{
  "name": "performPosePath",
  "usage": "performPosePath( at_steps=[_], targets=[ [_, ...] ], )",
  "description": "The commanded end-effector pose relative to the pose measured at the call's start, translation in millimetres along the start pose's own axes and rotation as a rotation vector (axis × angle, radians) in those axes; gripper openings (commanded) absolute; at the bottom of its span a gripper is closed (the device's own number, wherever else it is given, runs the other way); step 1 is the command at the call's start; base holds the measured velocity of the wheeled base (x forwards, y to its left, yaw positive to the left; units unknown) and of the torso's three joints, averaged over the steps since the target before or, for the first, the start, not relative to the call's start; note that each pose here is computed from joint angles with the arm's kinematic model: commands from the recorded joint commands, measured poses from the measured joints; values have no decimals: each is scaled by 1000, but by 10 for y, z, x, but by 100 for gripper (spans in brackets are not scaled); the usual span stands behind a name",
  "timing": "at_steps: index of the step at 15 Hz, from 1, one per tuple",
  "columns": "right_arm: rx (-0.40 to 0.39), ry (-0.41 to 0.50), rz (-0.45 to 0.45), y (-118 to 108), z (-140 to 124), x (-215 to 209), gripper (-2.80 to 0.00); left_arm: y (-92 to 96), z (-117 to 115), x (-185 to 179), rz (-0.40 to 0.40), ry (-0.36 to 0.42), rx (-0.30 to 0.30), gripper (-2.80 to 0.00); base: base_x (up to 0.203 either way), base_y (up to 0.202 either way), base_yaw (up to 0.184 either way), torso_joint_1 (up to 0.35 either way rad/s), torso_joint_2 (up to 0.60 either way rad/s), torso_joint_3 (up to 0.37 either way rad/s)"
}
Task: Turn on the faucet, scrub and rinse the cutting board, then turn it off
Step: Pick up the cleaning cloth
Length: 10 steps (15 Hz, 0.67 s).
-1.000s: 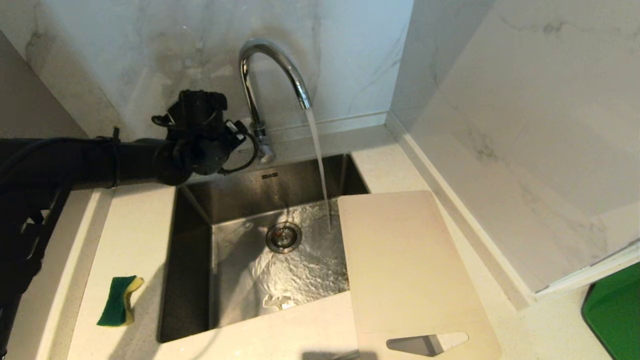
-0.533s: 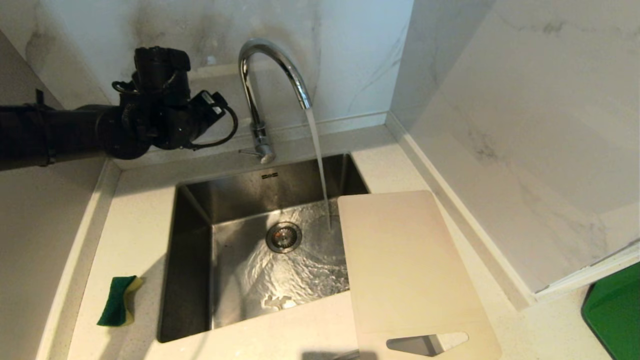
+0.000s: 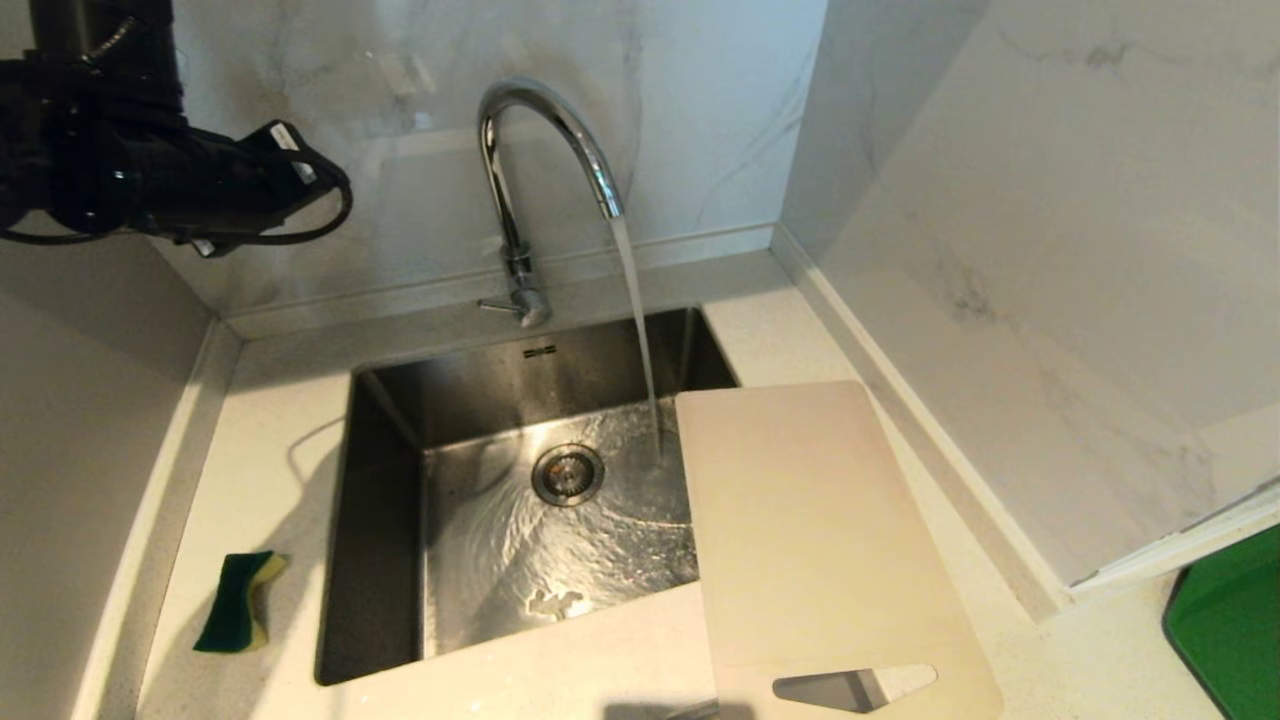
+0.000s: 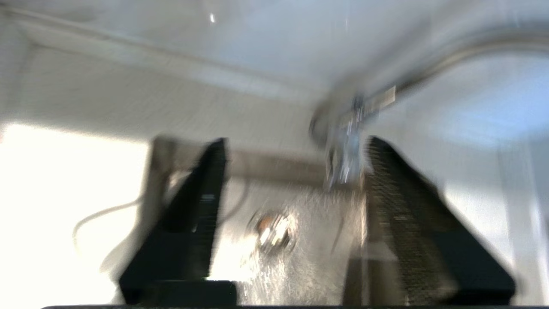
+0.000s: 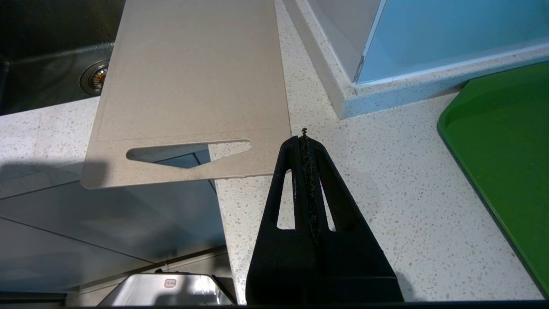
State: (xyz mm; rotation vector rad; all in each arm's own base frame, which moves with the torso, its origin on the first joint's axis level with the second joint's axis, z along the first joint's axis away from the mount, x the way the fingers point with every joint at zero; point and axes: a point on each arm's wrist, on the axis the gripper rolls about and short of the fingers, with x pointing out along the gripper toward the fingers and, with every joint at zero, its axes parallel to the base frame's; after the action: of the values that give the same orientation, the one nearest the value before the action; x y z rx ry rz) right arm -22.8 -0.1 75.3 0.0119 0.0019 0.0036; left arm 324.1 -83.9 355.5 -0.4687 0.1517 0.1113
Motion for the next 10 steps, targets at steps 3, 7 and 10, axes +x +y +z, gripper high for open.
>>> performPosePath(
  at_steps=[3,7,10],
  targets=[
    [0,1,1,0,-4,1,-280,410,318,-792,36,135,196,-280,0,0,0,0,0,0],
    [0,1,1,0,-4,1,-280,672,189,-1196,116,335,326,-280,0,0,0,0,0,0],
    [0,0,1,0,0,0,-280,877,-143,-1282,161,477,372,-280,0,0,0,0,0,0]
  ],
)
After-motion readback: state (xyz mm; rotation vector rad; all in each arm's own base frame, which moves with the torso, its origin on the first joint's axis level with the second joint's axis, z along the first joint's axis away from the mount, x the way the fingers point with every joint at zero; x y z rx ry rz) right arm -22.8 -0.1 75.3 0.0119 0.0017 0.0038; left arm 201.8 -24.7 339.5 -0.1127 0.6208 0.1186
